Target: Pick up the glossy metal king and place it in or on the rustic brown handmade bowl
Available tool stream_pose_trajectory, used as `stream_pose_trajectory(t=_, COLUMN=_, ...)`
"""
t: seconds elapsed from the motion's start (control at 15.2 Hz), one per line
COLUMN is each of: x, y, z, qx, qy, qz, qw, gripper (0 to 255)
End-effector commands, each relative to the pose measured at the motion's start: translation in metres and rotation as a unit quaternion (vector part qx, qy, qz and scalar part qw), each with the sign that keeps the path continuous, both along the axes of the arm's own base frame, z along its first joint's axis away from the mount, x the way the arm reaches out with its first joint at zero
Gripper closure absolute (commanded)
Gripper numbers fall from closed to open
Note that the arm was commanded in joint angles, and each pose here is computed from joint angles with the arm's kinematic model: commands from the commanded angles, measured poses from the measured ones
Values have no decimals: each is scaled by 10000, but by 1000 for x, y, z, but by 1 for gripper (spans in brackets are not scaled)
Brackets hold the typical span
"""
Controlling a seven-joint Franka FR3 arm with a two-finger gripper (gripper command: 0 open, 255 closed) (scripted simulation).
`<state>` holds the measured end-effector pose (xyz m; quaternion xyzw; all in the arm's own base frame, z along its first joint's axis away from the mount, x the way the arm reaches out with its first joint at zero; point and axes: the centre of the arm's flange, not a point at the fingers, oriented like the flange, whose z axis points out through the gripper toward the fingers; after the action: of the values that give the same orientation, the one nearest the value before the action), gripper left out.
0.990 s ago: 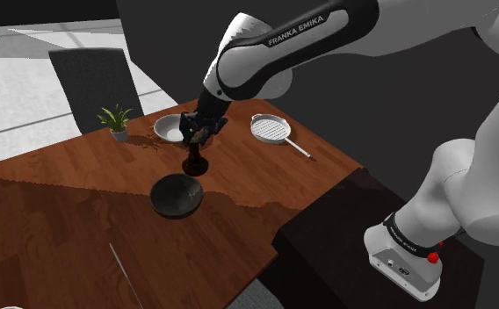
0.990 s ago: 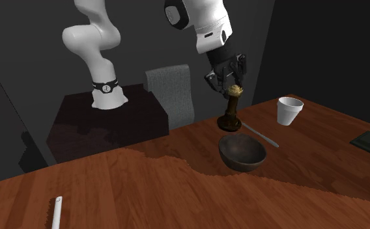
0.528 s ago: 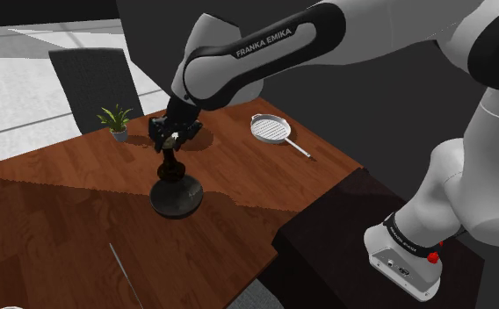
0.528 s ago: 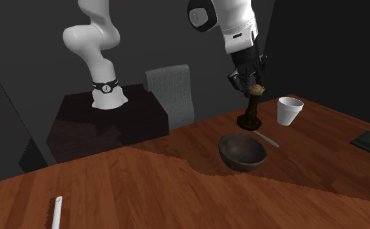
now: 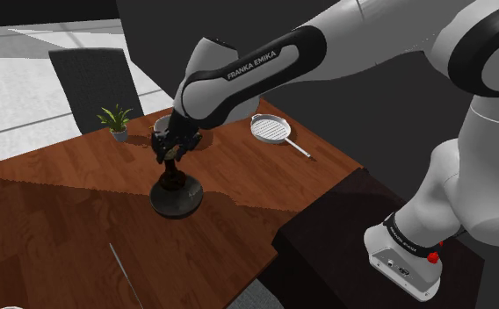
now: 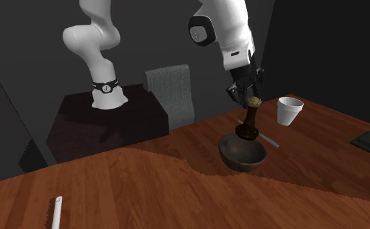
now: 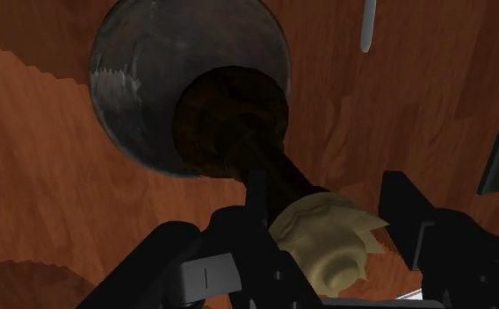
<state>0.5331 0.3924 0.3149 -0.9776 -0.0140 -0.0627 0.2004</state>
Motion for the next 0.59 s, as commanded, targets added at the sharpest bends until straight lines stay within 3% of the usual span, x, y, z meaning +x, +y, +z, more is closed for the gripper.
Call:
stream_pose_trajectory(t=0.0, x=1, y=-1, z=-10, qx=2, qy=-4, qz=-1, qw=10000, gripper=255)
stream_pose_trajectory(t=0.53, x=1, y=-1, z=-52, qx=2, qy=-4, qz=-1, qw=10000, gripper=255)
